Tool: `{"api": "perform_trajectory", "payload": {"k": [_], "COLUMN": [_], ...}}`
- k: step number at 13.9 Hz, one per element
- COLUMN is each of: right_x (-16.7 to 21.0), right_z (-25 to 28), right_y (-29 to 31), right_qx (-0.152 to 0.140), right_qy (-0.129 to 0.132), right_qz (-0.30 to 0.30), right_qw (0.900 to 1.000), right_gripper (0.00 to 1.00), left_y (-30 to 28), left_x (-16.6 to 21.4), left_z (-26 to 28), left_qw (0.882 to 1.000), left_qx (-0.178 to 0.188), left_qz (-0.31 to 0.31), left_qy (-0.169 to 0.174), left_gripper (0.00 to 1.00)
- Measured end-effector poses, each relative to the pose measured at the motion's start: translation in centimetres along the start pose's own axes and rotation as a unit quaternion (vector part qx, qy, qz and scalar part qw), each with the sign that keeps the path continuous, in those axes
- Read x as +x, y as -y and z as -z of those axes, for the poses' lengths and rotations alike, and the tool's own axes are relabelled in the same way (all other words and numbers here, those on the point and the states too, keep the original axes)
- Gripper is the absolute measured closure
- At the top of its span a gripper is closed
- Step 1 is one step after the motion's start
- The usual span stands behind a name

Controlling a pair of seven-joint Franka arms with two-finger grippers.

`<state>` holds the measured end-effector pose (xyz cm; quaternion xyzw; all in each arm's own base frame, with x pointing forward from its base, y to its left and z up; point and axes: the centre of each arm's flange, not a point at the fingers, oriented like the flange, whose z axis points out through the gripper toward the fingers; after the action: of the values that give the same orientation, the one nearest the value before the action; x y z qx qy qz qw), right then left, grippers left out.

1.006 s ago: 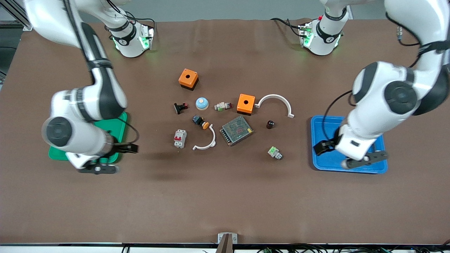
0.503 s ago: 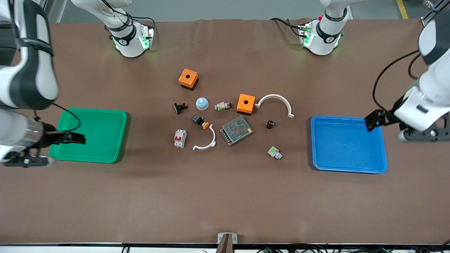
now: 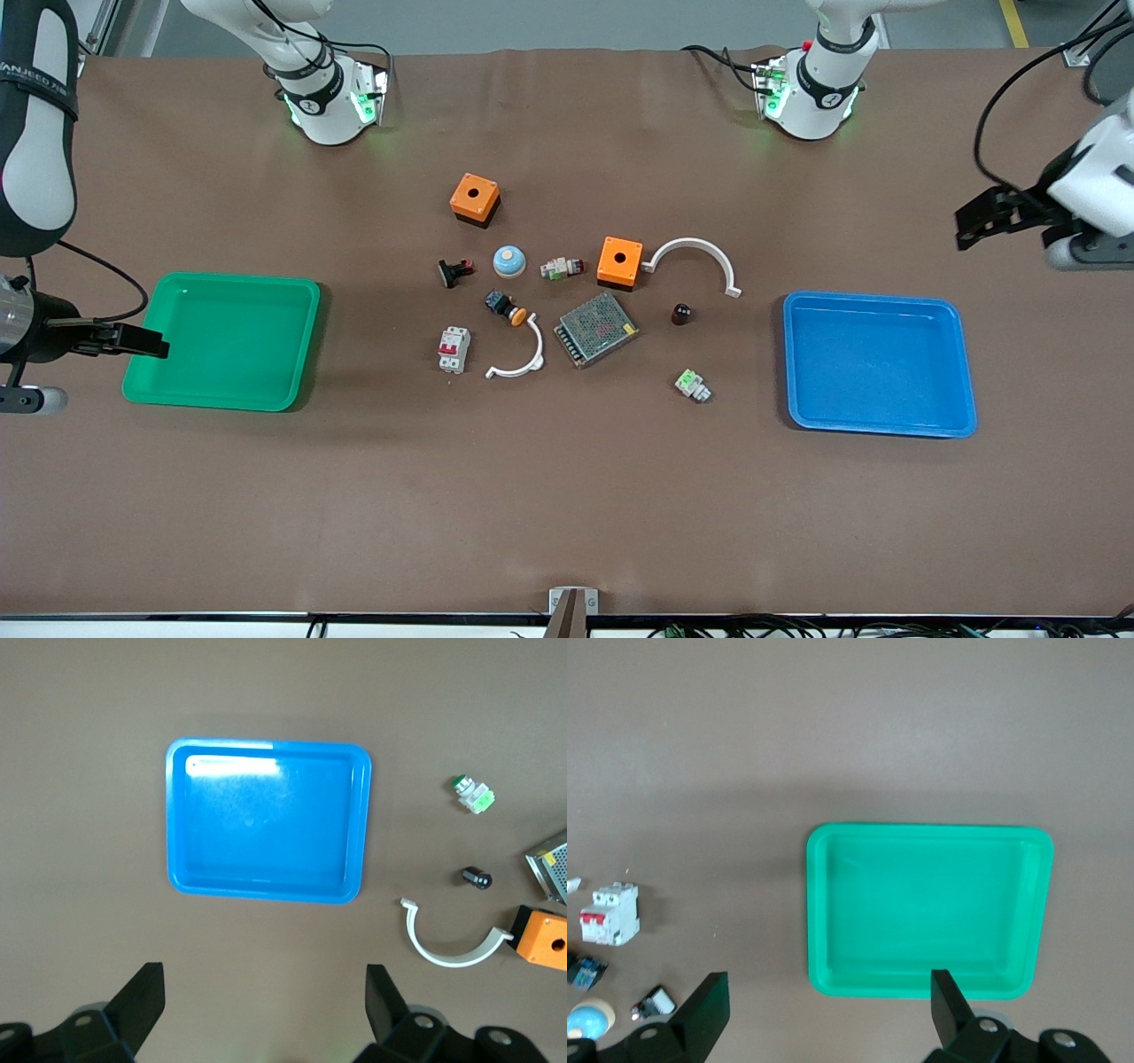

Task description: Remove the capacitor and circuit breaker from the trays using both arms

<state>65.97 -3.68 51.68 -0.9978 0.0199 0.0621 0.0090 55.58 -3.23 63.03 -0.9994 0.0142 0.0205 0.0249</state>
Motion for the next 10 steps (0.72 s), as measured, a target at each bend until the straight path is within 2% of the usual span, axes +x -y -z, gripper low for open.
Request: {"api": "perform_trajectory", "payload": {"k": [5, 10], "right_x": [-1.3, -5.3], "right_z": [1.3, 3.5], "right_y": [0.3, 0.2], "right_qx": [0.001, 0.004], "right_qy": [0.003, -0.003], "right_qz": [0.002, 0.002], "right_qw": [1.0, 1.0], "right_gripper": [0.0, 0.0], "left_y": [-1.8, -2.7], "left_x": [-1.3, -2.7], "left_z": [0.4, 0.6], "left_qw": [1.0, 1.0], "left_qx": [0.001, -0.004], "left_qz": [-0.011, 0.004], "left_qy": [0.008, 0.01], "left_gripper": [0.0, 0.0]}}
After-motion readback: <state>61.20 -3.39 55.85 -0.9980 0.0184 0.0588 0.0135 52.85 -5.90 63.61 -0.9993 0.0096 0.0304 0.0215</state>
